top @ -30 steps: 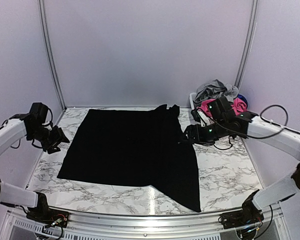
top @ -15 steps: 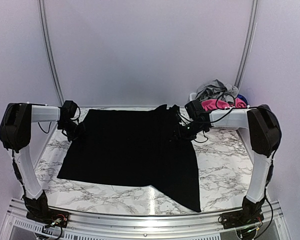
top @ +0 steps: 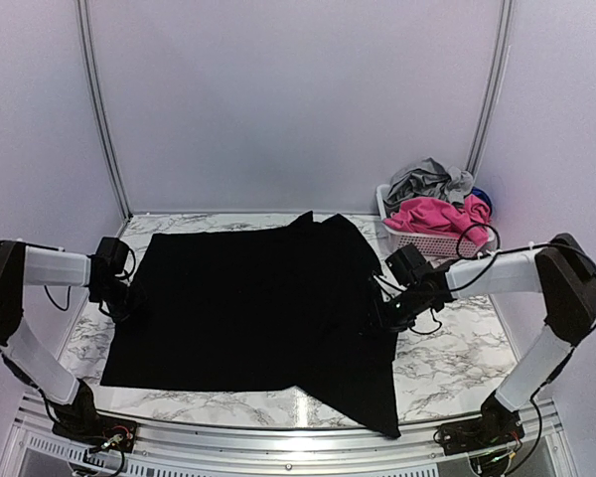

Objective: Fold and stack the mixed laundry pile
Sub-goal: Adjust the flattened T-shirt at the center of the board.

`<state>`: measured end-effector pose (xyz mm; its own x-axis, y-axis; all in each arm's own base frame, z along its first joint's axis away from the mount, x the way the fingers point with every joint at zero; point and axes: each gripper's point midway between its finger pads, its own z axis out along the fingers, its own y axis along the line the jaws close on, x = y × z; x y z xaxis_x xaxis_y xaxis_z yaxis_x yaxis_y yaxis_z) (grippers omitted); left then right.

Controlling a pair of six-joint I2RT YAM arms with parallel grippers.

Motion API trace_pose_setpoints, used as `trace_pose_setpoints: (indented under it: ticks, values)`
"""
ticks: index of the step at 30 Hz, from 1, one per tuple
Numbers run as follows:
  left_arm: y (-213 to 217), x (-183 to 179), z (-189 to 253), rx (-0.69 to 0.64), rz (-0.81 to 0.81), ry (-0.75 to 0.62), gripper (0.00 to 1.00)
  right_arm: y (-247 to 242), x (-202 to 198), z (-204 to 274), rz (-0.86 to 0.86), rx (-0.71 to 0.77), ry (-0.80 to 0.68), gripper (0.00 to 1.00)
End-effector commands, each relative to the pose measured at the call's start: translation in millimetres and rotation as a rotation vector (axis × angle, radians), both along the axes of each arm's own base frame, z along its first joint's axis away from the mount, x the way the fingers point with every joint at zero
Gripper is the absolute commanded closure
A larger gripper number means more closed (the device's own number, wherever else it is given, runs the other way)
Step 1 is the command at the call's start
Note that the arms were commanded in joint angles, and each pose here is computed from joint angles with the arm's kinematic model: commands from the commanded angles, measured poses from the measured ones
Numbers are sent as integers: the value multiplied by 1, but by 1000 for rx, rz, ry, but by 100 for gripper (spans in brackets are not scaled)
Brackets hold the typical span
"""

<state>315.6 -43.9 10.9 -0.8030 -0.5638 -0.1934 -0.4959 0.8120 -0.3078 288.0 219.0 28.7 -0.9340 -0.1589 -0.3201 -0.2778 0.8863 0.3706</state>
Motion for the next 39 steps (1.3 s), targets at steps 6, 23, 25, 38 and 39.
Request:
trace_pose_setpoints:
  ticks: [6,23,25,38,39]
  values:
    - [18,-85,-12,73,20,197,75,9,-87,18,40,22,137,51]
    - [5,131,45,139,-161,-43,71,68,193,62,36,-40,-309,51]
    - [7,147,32,153,-173,-22,74,59,213,48,2,-66,-297,53]
    - [33,215,-22,239,-154,67,85,-23,309,-20,-148,-257,-326,51]
    - [32,229,-20,228,-158,36,84,-21,321,-13,-154,-242,-352,50]
